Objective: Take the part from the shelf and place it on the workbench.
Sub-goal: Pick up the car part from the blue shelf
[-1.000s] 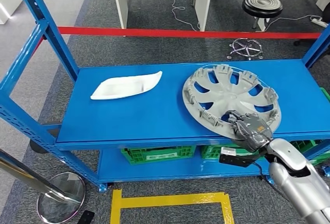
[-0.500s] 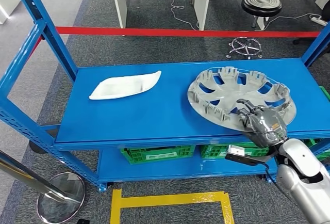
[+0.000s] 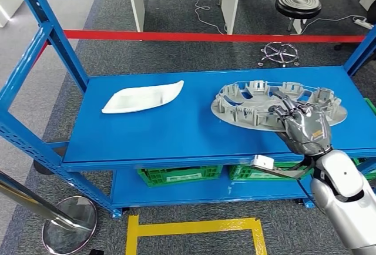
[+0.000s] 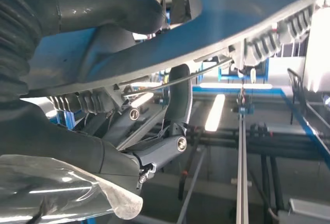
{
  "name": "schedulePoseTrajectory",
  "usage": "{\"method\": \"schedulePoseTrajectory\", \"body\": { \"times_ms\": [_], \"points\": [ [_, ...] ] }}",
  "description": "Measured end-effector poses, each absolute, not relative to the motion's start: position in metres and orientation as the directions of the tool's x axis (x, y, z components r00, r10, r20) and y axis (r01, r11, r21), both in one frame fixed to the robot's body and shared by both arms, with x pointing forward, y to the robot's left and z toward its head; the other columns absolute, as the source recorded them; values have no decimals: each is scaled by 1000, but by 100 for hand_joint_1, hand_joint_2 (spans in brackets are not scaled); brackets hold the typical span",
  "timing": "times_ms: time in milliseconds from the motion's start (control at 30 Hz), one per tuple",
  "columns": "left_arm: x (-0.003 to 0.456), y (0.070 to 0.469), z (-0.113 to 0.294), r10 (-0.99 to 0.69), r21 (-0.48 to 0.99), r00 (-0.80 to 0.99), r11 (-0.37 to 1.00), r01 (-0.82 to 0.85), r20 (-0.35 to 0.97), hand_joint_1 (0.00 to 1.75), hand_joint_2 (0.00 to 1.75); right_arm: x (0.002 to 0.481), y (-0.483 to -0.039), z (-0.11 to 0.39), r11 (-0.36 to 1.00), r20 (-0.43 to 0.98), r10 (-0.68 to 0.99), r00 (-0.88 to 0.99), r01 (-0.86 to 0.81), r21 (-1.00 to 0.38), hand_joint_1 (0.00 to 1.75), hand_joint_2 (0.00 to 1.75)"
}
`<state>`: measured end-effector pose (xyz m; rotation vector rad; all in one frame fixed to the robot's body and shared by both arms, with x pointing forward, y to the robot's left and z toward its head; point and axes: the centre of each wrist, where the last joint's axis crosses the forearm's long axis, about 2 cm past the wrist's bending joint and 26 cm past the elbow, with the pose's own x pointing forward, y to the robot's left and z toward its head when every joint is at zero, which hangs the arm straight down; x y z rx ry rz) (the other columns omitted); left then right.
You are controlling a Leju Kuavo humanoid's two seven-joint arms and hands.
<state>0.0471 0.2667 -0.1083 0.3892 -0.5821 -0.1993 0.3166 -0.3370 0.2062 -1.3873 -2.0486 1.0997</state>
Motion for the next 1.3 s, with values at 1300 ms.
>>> {"method": "schedulePoseTrajectory", "body": {
  "times_ms": [1300],
  "points": [
    [53, 260, -106, -178, 458, 887, 888, -42, 426, 0, 175, 367, -293, 313, 148, -268, 886, -377, 780, -609, 175, 175]
  ]
}}
